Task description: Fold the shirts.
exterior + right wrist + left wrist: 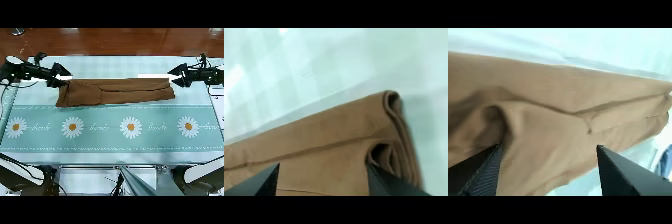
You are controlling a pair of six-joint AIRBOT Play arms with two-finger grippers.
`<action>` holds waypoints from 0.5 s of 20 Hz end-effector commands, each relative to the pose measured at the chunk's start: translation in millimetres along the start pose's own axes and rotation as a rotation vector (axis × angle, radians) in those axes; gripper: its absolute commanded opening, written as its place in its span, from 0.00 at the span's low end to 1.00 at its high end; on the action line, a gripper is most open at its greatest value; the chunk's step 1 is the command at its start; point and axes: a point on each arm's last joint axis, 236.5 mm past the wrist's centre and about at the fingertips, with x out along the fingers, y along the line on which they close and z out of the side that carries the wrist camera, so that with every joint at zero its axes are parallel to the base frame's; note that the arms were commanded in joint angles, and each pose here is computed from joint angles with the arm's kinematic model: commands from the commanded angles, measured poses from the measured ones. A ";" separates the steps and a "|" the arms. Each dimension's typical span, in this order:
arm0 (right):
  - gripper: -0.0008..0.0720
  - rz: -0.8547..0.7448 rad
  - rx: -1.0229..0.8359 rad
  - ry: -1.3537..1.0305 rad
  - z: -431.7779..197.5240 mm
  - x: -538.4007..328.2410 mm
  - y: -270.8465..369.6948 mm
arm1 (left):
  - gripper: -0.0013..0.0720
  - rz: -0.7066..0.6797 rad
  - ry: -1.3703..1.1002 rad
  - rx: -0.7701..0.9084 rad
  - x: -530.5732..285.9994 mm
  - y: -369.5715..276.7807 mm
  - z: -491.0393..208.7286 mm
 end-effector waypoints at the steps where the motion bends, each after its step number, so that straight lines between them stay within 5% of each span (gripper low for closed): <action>1: 0.88 0.020 0.034 0.022 2.9 -22.5 -15.3 | 0.96 0.135 0.069 -0.064 -51.8 41.1 -12.5; 5: 0.87 -0.062 0.064 0.068 -6.5 -43.9 -52.9 | 0.96 0.372 0.057 -0.049 -120.8 83.3 -43.2; 10: 0.87 -0.078 0.061 0.161 -28.1 -8.7 -58.3 | 0.96 0.207 -0.286 0.182 -114.2 -3.2 -50.6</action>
